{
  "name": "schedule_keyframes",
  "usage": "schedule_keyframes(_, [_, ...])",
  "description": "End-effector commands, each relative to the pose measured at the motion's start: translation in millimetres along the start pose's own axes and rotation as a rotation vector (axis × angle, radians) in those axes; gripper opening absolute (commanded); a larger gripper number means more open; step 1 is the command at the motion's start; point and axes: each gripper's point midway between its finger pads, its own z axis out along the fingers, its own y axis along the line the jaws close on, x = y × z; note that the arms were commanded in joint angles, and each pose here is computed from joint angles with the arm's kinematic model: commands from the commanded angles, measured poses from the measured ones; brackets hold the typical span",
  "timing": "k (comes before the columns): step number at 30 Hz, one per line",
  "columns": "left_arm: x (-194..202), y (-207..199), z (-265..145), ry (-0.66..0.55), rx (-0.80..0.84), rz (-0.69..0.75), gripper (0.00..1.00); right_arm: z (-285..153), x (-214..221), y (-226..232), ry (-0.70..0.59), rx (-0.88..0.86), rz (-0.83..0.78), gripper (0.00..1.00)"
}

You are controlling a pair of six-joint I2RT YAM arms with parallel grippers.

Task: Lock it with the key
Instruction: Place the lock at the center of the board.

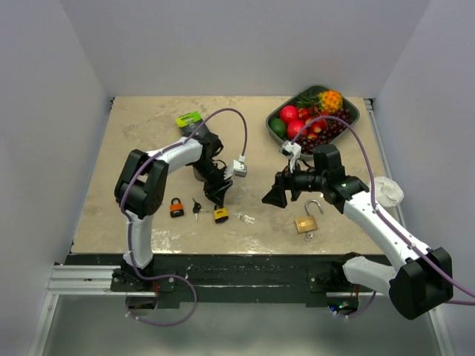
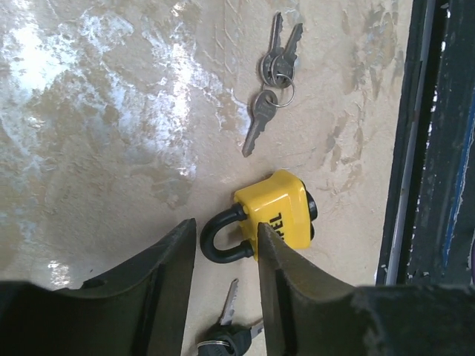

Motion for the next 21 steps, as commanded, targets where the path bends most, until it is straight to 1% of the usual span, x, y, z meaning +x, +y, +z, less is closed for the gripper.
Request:
schedule_keyframes(1, [-22, 12, -10, -0.035, -0.052, 0.085, 0.44, -6, -22, 6, -0.043, -0.012, -0.051, 0.8])
schedule_keyframes(4, [-33, 13, -19, -0.055, -0.079, 0.094, 0.48, -9, -23, 2, -0.035, 0.014, -0.052, 0.8])
schedule_keyframes(5, [-36, 12, -22, -0.059, -0.087, 0.1, 0.5, -11, -24, 0, -0.032, 0.025, -0.081, 0.8])
schedule_keyframes(7, [-49, 8, -36, -0.082, -0.117, 0.118, 0.53, -19, -25, -6, -0.01, 0.066, -0.084, 0.8])
schedule_keyframes(8, [-53, 6, -42, -0.09, -0.131, 0.126, 0.6, -22, -25, -10, 0.002, 0.08, -0.124, 0.8])
schedule_keyframes(10, [-67, -5, -60, -0.127, -0.171, 0.149, 0.64, -34, -20, -21, 0.052, 0.145, -0.171, 0.81])
schedule_keyframes(11, [-72, -7, -66, -0.142, -0.195, 0.15, 0.8, -38, -18, -29, 0.07, 0.185, -0.182, 0.82])
schedule_keyframes(12, [-80, -14, -79, -0.179, -0.241, 0.147, 0.82, -41, -16, -37, 0.095, 0.231, -0.186, 0.82])
schedule_keyframes(13, [-85, -18, -85, -0.204, -0.265, 0.144, 0.84, -52, -10, -51, 0.157, 0.327, -0.184, 0.83])
schedule_keyframes(14, [-88, -21, -93, -0.233, -0.297, 0.14, 0.99, -55, -5, -60, 0.209, 0.368, -0.162, 0.83])
schedule_keyframes(15, [-95, -28, -106, -0.295, -0.356, 0.122, 0.99, -60, -2, -65, 0.245, 0.41, -0.143, 0.84])
schedule_keyframes(17, [-100, -35, -118, -0.363, -0.405, 0.104, 0.99, -74, 9, -77, 0.335, 0.508, -0.081, 0.83])
schedule_keyframes(18, [-105, -39, -132, -0.43, -0.455, 0.079, 0.99, -78, 7, -80, 0.34, 0.539, -0.069, 0.84])
schedule_keyframes(19, [-106, -42, -137, -0.462, -0.474, 0.066, 0.99, -82, 1, -79, 0.322, 0.573, -0.027, 0.84])
schedule_keyframes(20, [-108, -44, -143, -0.493, -0.491, 0.055, 0.99, -83, -2, -78, 0.318, 0.577, -0.017, 0.84])
schedule_keyframes(21, [-109, -48, -155, -0.551, -0.525, 0.028, 0.99, -85, -2, -76, 0.33, 0.571, -0.027, 0.86])
